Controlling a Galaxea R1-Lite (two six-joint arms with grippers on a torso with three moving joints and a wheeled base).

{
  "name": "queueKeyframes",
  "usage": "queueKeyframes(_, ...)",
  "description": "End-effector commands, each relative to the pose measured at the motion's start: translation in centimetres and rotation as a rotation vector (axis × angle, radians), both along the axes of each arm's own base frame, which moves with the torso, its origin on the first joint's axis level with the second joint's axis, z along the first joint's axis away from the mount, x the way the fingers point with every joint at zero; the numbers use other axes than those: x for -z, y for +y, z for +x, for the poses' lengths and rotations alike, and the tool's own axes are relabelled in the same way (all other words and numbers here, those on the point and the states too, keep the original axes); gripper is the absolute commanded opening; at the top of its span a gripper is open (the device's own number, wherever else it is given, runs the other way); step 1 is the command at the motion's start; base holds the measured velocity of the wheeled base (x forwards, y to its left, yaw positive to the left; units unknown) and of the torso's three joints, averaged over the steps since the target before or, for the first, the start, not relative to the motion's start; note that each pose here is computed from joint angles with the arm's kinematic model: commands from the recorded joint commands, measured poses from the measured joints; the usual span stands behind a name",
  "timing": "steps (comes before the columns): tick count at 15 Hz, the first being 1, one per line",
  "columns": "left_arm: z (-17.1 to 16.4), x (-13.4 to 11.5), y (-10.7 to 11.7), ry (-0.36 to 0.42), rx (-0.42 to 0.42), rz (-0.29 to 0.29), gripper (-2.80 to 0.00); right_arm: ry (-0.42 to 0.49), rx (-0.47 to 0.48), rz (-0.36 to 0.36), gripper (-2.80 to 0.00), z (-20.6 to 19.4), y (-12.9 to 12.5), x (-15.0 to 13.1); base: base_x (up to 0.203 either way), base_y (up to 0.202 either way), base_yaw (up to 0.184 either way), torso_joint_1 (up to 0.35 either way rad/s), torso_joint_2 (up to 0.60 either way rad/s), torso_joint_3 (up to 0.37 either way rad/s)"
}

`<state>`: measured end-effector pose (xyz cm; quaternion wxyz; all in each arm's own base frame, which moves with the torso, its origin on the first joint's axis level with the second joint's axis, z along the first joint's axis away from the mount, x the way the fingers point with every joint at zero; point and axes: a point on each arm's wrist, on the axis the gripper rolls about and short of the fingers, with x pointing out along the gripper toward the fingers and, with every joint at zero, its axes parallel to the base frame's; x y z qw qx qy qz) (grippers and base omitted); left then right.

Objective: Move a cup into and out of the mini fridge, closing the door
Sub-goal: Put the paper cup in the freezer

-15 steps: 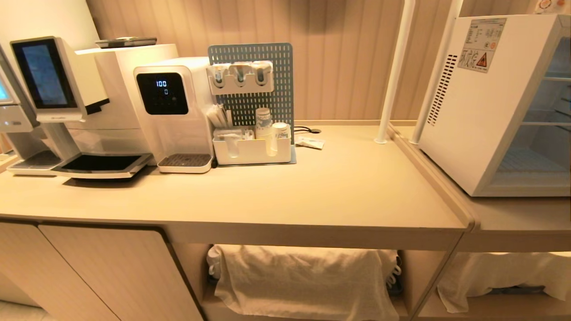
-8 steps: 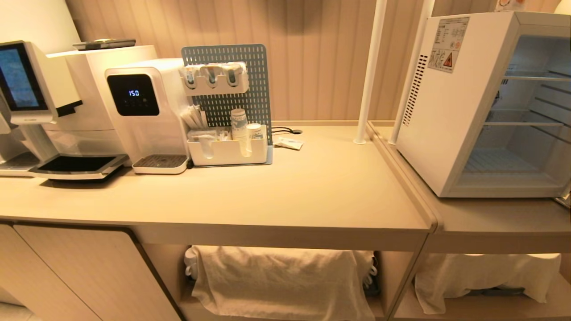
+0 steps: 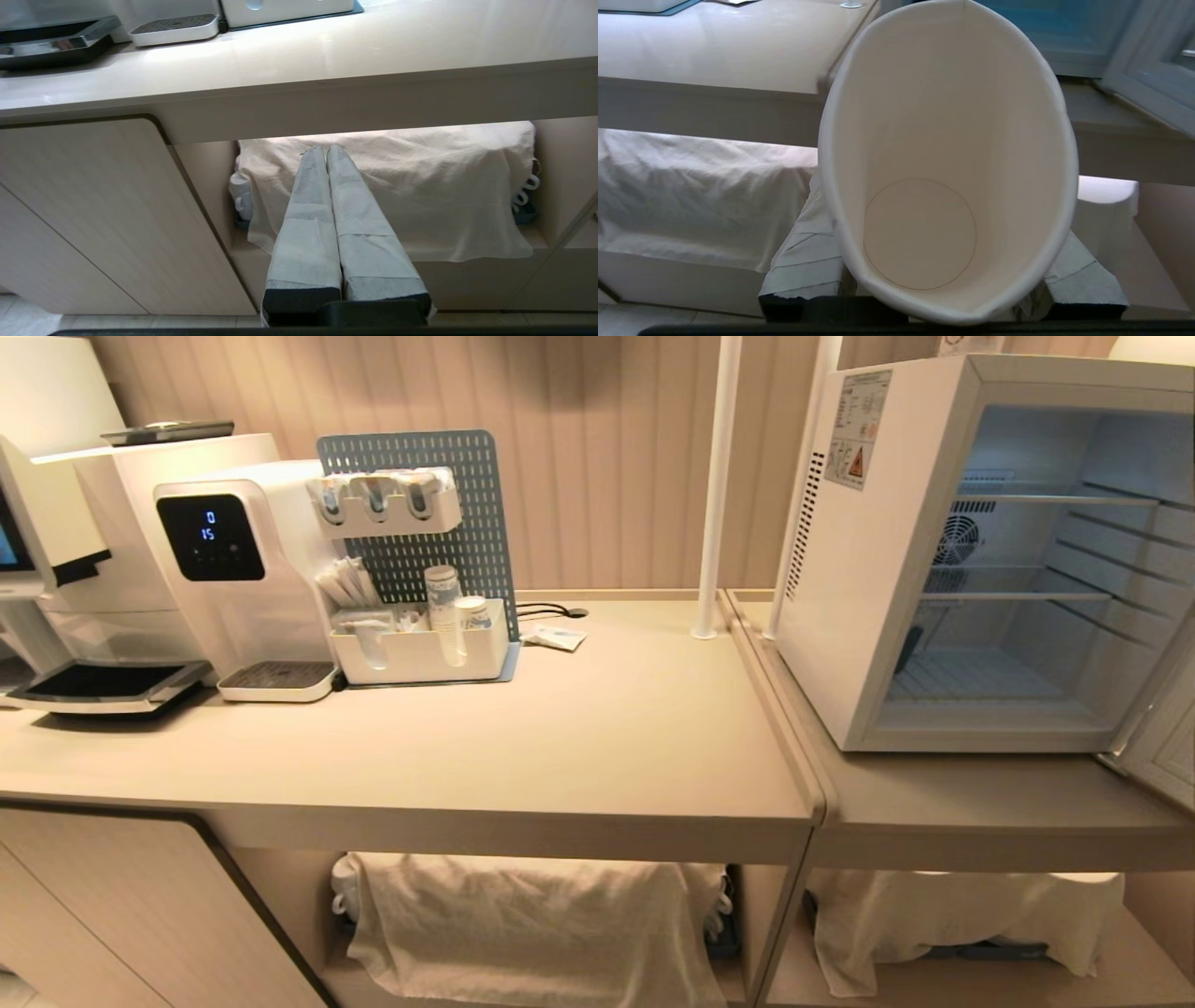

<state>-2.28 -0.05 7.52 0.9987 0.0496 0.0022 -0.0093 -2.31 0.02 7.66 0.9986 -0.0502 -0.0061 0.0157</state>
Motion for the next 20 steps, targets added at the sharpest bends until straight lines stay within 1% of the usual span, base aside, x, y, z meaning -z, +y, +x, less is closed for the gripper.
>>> queueKeyframes(1, 0.01, 0.05, 0.0, 0.004, 0.002, -0.001, -2.8, 0.001, 0.0, -0.001, -2.8, 0.0, 0.0, 0.01, 0.0, -0.205, 0.004, 0.002, 0.0, 0.007)
queueKeyframes(8, 0.0, 0.08, 0.0, 0.005, 0.003, 0.003, -2.8, 0.0, 0.0, 0.001, -2.8, 0.0, 0.0, 0.0, 0.0, -0.197, 0.001, 0.003, 0.0, 0.003)
queueKeyframes(11, 0.0, 0.08, 0.01, 0.006, 0.0, -0.007, -2.8, 0.003, 0.0, 0.005, -2.8, 0.0, 0.0, 0.02, 0.0, -0.154, -0.001, 0.001, 0.0, 0.002)
queueKeyframes(16, 0.0, 0.08, 0.01, 0.005, -0.001, -0.003, -2.8, 0.005, 0.001, 0.007, -2.8, 0.0, 0.0, 0.04, 0.0, 0.0, 0.0, 0.0, 0.0, 0.0)
queueKeyframes(19, 0.0, 0.05, 0.01, 0.002, -0.001, -0.001, -2.8, 0.009, 0.006, 0.061, -2.8, -0.01, -0.02, 0.05, 0.0, 0.0, 0.0, 0.0, 0.0, 0.0)
queueKeyframes(20, 0.0, 0.05, 0.01, 0.002, -0.001, -0.002, -2.8, 0.011, 0.007, 0.066, -2.8, -0.02, -0.02, 0.04, 0.0, 0.0, 0.0, 0.0, 0.0, 0.0)
